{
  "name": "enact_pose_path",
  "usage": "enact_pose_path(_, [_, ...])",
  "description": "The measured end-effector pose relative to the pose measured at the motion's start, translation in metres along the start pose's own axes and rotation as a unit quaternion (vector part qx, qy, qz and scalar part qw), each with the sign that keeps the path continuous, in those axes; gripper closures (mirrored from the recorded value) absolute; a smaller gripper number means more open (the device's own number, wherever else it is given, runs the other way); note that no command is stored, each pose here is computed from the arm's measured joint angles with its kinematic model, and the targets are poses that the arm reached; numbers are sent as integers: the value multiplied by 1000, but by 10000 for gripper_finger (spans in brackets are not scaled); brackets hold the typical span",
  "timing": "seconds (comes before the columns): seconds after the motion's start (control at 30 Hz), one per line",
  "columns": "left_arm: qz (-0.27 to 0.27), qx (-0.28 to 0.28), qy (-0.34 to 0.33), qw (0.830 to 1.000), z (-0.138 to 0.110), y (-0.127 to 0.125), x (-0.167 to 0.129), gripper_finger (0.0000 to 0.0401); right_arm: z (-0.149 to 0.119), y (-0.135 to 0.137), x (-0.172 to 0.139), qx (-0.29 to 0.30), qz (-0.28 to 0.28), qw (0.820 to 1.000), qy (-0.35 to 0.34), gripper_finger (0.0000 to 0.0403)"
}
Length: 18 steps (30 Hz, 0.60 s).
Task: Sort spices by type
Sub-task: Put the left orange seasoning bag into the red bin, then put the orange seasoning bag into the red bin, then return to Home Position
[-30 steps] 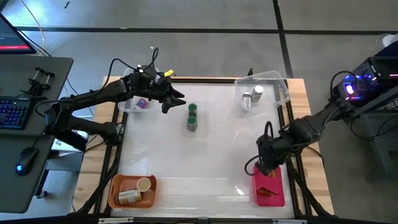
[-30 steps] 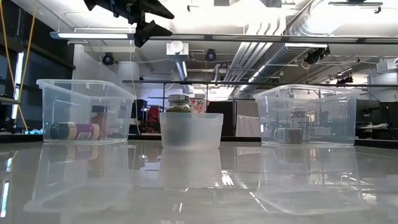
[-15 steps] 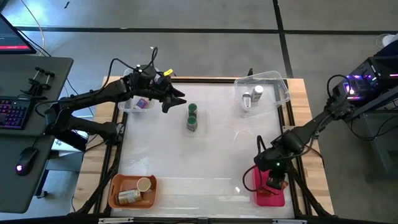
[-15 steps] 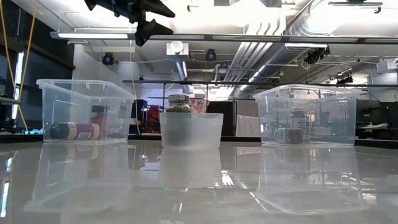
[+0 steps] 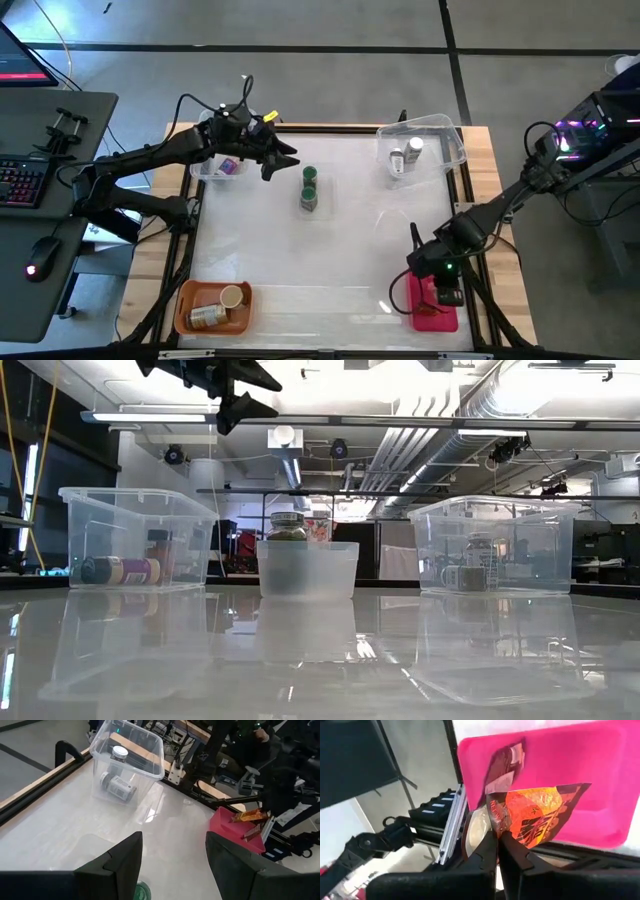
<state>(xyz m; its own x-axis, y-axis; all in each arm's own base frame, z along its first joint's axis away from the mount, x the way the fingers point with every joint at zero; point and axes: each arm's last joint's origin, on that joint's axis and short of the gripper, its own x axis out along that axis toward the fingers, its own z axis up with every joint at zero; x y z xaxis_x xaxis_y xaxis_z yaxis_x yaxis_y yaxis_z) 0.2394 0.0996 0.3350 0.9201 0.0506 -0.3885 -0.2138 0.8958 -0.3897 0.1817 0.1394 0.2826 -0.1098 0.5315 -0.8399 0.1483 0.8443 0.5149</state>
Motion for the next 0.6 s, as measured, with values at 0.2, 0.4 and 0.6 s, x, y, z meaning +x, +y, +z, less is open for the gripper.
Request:
enact_pose_path(0.2, [2,0,-1,1000,0,0,0,196,3,2,0,-19,-1,1000,-25,399])
enact_pose_path(0.4, [13,0,-4,1000,0,1,0,196,7,2,3,37,-6,999,-32,360])
enact_pose_path(0.6, [13,0,-2,1000,0,1,0,196,9,3,8,68,-15,997,-23,289])
